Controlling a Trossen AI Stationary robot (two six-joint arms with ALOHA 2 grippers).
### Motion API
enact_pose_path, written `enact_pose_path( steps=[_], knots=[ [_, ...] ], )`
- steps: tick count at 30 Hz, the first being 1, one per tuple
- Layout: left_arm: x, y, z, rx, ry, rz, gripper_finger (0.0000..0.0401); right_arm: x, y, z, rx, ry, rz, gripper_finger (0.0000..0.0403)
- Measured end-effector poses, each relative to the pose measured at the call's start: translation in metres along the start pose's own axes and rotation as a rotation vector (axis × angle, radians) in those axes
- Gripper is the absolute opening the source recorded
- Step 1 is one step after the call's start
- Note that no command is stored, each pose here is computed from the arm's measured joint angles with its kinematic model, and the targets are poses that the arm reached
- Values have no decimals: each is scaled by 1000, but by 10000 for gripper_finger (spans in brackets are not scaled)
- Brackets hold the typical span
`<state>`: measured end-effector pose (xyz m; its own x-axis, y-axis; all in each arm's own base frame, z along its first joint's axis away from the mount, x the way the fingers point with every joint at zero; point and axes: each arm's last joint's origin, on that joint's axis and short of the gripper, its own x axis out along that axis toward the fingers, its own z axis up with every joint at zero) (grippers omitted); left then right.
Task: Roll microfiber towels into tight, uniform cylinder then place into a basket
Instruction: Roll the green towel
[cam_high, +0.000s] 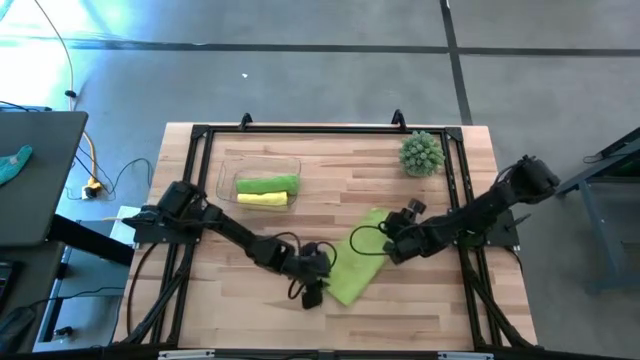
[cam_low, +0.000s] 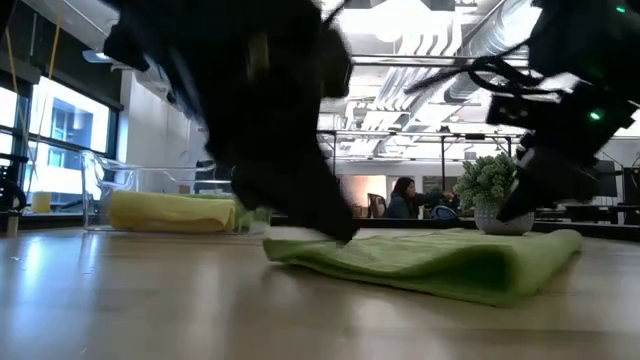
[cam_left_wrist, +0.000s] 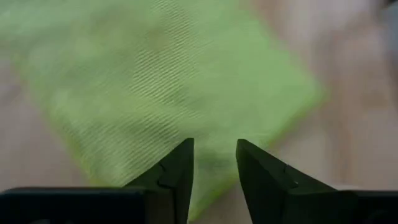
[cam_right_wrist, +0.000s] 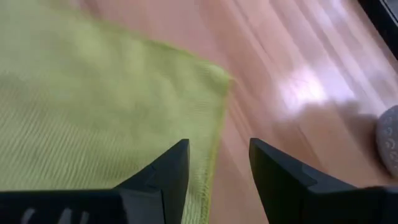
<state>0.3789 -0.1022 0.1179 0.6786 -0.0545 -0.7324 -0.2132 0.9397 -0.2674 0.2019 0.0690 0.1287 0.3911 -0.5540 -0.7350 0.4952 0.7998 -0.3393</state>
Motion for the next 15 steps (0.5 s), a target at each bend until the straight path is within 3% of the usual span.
enact_pose_path(
  steps=[2,5,11,15],
  knots=[
    [-2,-8,5,29,-48,-64,108,-2,-1,8,46,-4,16,161],
    [-8,-12,11,91,-85,-72,106,-10,4,19,144,26,114,161],
    [-13,-2,18,280,-113,25,106,-30,30,26,314,82,409,161],
    [-9,8,13,350,-31,70,106,-40,47,17,382,42,456,161]
  ],
)
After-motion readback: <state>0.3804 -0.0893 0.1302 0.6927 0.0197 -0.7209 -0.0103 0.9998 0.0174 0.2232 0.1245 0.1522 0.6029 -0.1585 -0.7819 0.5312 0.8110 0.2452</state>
